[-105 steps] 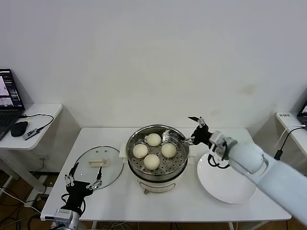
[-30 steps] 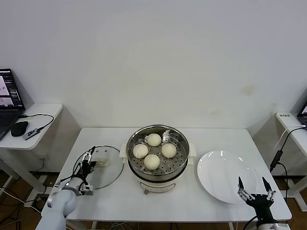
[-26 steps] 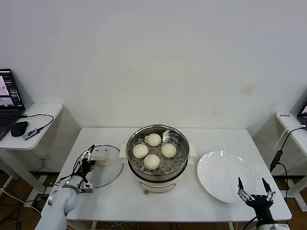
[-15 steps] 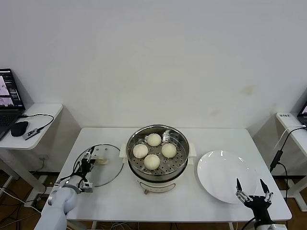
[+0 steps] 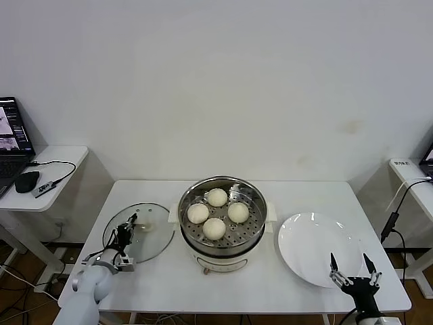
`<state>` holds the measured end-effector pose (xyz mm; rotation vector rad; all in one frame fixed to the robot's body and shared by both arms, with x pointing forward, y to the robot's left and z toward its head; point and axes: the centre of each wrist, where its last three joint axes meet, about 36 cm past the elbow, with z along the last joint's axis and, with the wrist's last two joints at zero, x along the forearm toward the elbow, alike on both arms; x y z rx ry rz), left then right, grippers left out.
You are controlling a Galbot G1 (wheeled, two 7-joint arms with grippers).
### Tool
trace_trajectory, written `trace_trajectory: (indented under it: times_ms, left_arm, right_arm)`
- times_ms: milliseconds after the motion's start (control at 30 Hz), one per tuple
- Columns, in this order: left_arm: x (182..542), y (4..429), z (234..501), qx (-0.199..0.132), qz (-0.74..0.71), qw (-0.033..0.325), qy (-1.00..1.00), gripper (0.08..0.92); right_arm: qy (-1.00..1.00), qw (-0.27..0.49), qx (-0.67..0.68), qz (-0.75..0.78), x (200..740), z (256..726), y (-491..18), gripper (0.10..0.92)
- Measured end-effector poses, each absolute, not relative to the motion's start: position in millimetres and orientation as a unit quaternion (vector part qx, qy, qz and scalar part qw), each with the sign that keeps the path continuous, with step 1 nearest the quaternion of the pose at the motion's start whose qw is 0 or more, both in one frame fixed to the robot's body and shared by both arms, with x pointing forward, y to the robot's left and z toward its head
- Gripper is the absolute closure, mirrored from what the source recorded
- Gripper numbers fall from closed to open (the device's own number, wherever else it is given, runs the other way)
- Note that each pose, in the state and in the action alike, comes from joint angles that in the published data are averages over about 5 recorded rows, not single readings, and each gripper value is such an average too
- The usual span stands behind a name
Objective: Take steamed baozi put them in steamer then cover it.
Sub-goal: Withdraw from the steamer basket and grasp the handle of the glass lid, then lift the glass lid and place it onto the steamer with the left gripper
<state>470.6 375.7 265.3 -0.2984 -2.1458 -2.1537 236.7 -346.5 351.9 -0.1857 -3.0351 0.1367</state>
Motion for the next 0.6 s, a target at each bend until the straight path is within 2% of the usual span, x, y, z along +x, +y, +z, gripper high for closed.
trace_trajectory:
  times_ms: [100, 333, 600]
  left_arm:
    - [468.0, 375.2, 263.5, -0.092, -0.699, 0.041, -0.708, 0.858]
    - [457.6, 377.3, 264.4, -0.072, -0.697, 0.027, -0.713, 0.859]
    - [436.8, 386.1, 286.9, -0.038, -0.709, 0.016, -0.704, 0.859]
  right_arm:
    - [-0.996, 0.049, -0.061, 0.046, 236.4, 351.6, -346.1, 0.2]
    - [-0.996, 0.048, -0.06, 0.048, 236.5, 351.7, -345.7, 0.2]
    - [-0.996, 0.047, -0.054, 0.049, 238.9, 350.2, -343.6, 0.2]
